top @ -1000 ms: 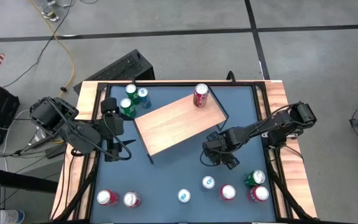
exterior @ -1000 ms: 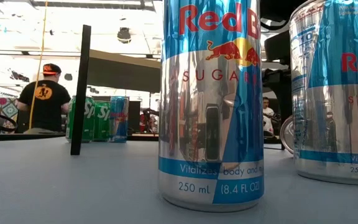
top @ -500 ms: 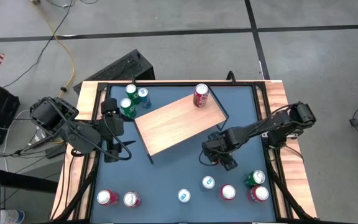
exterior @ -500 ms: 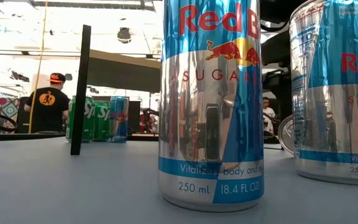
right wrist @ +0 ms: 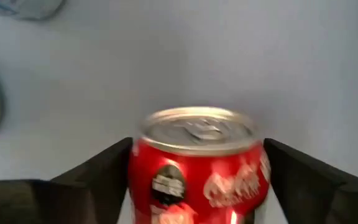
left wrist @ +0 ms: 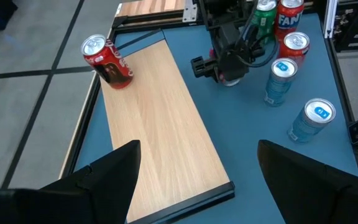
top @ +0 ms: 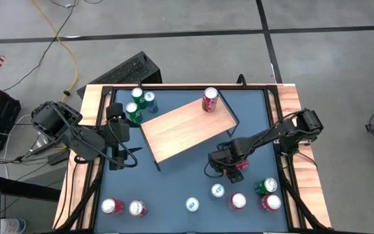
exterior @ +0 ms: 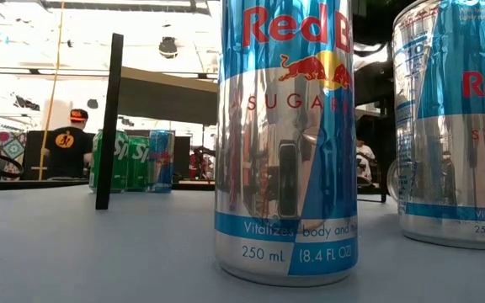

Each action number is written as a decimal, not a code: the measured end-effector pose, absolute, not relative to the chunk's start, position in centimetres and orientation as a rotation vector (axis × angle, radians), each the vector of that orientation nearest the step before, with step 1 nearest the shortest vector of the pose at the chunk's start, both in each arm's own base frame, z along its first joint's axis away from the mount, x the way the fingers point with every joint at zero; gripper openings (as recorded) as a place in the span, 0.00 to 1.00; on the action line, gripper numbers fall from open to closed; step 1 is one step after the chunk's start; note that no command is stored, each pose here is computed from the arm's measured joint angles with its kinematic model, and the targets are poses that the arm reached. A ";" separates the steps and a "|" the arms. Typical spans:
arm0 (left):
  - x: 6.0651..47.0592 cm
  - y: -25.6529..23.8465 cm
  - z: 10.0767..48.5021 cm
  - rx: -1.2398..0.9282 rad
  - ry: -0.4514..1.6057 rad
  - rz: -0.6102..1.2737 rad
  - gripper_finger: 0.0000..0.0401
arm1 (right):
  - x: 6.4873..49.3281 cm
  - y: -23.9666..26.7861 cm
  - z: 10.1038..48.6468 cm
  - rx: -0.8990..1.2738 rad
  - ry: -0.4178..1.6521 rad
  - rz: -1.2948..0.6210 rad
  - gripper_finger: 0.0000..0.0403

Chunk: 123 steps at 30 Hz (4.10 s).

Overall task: Place canned beverage on shelf
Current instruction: Put the top red white soda can on the shelf aligned with the other red white soda can

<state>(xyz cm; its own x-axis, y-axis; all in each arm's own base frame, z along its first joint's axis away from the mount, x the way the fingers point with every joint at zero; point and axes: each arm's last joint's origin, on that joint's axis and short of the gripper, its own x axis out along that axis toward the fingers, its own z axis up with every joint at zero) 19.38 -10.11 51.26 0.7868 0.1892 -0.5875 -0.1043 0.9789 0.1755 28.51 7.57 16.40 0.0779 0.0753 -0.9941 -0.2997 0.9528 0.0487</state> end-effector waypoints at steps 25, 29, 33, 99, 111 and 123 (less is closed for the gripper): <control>19.3 -10.1 51.2 0.150 0.662 0.150 0.77 | 22.3 9.1 25.4 0.048 0.847 -0.113 0.65; 19.3 -10.1 51.2 0.150 0.662 0.151 0.77 | 20.6 8.1 27.1 0.084 0.680 -0.209 0.65; 19.3 -10.1 51.2 0.149 0.660 0.151 0.77 | 19.7 7.5 28.9 0.123 0.483 -0.232 0.65; 19.4 -10.1 51.3 0.115 0.642 0.167 0.77 | 30.7 5.4 27.0 -0.046 0.108 -1.226 0.94; 19.4 -10.1 51.3 0.113 0.644 0.168 0.77 | 25.6 6.8 33.8 -0.230 0.292 -0.738 0.94; 19.4 -10.1 51.2 0.096 0.651 0.161 0.77 | 21.1 1.6 39.4 -0.329 0.360 -0.152 0.94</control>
